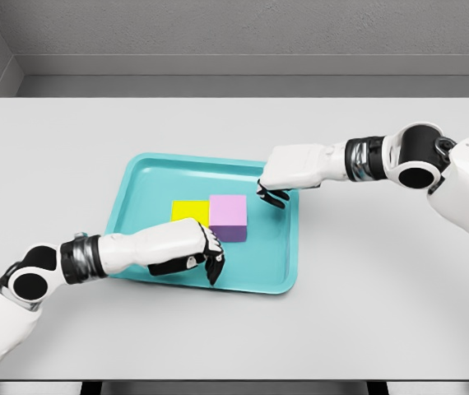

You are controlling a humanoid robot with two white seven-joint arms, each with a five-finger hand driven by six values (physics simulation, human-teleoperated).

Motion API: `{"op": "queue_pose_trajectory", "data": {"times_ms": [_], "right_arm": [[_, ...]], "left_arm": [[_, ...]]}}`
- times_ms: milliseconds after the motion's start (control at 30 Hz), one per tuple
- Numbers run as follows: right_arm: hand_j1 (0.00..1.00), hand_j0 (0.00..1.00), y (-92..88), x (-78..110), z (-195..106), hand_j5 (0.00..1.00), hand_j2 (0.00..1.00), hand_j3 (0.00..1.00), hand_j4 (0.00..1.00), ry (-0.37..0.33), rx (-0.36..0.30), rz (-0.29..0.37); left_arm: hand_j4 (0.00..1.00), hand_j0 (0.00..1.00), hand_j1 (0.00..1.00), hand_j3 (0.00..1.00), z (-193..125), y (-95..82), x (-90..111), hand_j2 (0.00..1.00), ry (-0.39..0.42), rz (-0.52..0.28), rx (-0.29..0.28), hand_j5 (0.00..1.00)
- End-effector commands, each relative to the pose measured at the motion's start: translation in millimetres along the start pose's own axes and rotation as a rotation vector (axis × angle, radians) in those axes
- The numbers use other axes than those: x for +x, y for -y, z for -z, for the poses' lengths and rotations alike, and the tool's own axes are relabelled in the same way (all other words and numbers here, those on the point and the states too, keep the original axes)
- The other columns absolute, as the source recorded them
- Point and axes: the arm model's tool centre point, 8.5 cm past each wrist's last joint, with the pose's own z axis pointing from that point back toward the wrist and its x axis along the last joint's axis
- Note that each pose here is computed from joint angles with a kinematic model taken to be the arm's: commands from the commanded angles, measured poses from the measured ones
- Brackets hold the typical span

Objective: Push two cubes

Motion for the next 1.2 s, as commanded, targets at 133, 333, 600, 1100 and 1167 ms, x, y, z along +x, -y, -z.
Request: {"op": "queue_pose_trajectory", "data": {"times_ms": [133, 333, 600, 1100, 1167], "right_arm": [[0.11, 0.11, 0.4, -0.2, 0, 0.11, 0.11, 0.11, 0.11, -0.001, -0.003, 0.004], [0.11, 0.11, 0.4, 0.4, 0, 0.11, 0.11, 0.11, 0.11, 0.001, -0.003, 0.003], [0.11, 0.11, -1.5, 3.0, 2, 0.11, 0.11, 0.11, 0.11, 0.01, 0.007, -0.001], [0.12, 0.12, 0.8, 4.9, 3, 0.12, 0.12, 0.12, 0.12, 0.015, 0.002, -0.007], [0.12, 0.12, 1.2, 5.2, 3, 0.12, 0.12, 0.12, 0.12, 0.016, 0.001, -0.007]], "left_arm": [[0.18, 0.18, 0.18, 0.18, 1, 7.4, -14, 0.18, -0.027, -0.051, 0.014, 0.18], [0.18, 0.18, 0.18, 0.18, 1, 8.1, -19, 0.18, -0.037, -0.063, 0.018, 0.18], [0.18, 0.18, 0.18, 0.18, 1, 8.6, -18, 0.18, -0.035, -0.064, 0.019, 0.18], [0.18, 0.18, 0.18, 0.18, 0, 9.2, -25, 0.18, -0.052, -0.073, 0.018, 0.18], [0.18, 0.18, 0.18, 0.18, 0, 8.7, -24, 0.18, -0.05, -0.071, 0.018, 0.18]]}}
